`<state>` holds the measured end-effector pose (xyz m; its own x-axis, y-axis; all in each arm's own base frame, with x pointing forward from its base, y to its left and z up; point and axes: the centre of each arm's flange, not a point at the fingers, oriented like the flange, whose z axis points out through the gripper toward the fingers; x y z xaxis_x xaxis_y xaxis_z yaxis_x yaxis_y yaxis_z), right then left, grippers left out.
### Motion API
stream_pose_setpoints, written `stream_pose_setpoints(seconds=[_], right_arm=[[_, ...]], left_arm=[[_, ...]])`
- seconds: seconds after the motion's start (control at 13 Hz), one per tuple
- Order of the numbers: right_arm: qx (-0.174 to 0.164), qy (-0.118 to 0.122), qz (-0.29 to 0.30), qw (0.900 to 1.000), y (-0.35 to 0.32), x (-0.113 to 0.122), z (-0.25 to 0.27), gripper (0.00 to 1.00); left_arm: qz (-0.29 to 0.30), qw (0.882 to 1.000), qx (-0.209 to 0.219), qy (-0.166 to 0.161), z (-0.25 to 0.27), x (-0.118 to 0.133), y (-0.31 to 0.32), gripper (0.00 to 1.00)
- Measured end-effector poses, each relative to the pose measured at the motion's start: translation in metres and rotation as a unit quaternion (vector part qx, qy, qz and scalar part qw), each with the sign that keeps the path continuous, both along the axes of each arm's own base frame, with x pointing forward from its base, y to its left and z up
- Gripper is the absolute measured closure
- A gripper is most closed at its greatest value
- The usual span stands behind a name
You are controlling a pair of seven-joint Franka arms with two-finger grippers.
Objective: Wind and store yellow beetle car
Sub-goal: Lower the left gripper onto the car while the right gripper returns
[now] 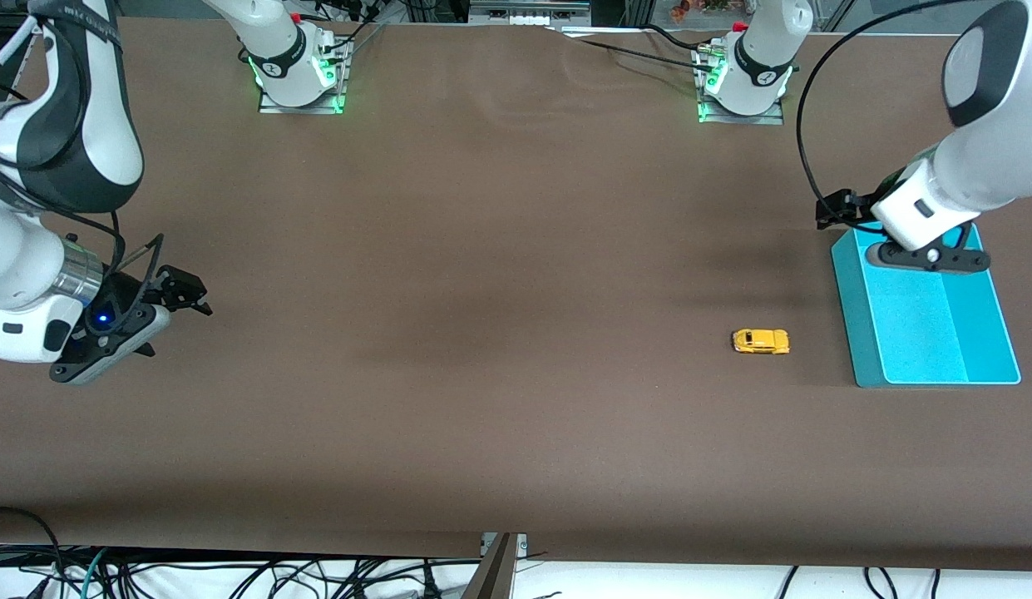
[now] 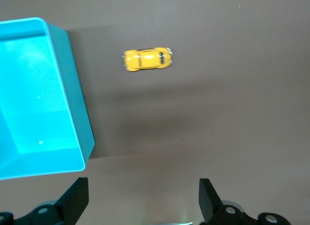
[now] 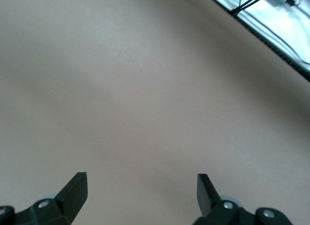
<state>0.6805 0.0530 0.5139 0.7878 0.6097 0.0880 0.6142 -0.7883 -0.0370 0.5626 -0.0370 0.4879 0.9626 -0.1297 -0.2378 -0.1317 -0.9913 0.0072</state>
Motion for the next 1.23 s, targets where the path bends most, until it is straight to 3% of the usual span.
stream_pose_setpoints(seconds=[0.23,0.46,0.62,0.77,0.92,1.08,1.23], right_arm=[[-0.025,-0.022,-0.006,0.999,-0.013,-0.001,0.042,0.00],[-0.064,-0.048,-0.002,0.997,-0.018,-0.001,0.068,0.00],[-0.066,-0.038,-0.025,0.997,-0.023,-0.005,0.072,0.00],[-0.061,-0.018,-0.099,0.993,-0.027,-0.015,0.078,0.00],[-0.058,-0.001,-0.153,0.987,-0.029,-0.028,0.082,0.00],[-0.058,0.014,-0.170,0.984,-0.033,-0.040,0.076,0.00],[-0.058,0.027,-0.181,0.981,-0.038,-0.052,0.071,0.00]], left_arm=[[-0.021,0.999,-0.006,0.027,-0.034,0.015,0.002,0.00],[-0.089,0.995,-0.030,0.042,-0.067,0.047,0.019,0.00],[-0.145,0.986,-0.059,0.058,-0.105,0.073,0.049,0.00],[-0.189,0.976,-0.080,0.070,-0.147,0.093,0.058,0.00],[-0.234,0.967,-0.088,0.047,-0.169,0.113,0.048,0.00],[-0.321,0.941,-0.102,0.020,-0.176,0.124,0.040,0.00],[-0.414,0.902,-0.120,0.006,-0.183,0.129,0.044,0.00]])
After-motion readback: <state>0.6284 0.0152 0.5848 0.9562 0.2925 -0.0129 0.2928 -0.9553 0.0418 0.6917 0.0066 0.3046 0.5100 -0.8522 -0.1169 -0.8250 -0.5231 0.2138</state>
